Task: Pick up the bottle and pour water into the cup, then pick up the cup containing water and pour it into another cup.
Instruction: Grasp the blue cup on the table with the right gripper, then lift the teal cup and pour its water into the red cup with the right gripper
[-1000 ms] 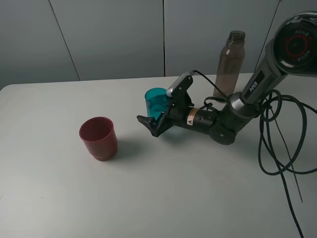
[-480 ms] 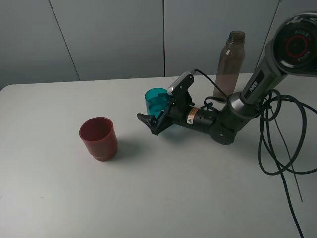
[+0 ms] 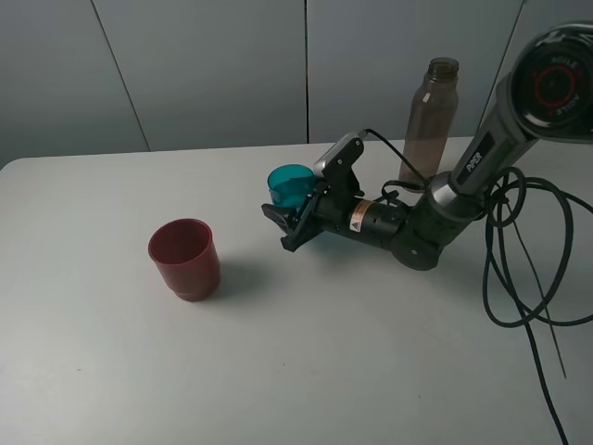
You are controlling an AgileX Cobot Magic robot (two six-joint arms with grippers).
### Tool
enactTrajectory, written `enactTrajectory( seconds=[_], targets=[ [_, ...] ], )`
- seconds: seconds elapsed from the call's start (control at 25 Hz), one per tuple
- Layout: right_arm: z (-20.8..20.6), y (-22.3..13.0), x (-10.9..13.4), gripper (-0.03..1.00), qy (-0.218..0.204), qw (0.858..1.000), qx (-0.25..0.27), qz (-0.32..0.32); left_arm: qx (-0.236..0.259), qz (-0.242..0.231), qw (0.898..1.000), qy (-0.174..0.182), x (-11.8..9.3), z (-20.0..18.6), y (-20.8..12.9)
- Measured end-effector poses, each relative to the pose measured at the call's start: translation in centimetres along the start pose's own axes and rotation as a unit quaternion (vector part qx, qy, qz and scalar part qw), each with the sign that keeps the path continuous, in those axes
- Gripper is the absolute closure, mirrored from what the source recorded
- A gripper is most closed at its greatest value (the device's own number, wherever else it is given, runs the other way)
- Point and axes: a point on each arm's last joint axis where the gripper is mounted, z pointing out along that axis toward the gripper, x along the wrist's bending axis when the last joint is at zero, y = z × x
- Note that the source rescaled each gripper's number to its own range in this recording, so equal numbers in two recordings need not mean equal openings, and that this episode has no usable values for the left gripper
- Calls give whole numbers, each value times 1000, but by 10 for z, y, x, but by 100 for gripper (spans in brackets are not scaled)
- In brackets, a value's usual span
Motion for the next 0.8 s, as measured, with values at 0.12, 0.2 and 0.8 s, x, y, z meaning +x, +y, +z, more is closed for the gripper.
enactTrajectory(
  seconds=[0.12, 0.2, 0.8],
  targets=[
    [0, 0, 0, 95, 0, 1000, 0, 0, 0, 0, 1000, 0, 0, 0, 0],
    [0, 0, 0, 95, 0, 1000, 0, 0, 0, 0, 1000, 0, 0, 0, 0],
    [-2, 49, -4, 95, -1, 999, -22, -36, 0, 0, 1000, 0, 0, 0, 0]
  ],
)
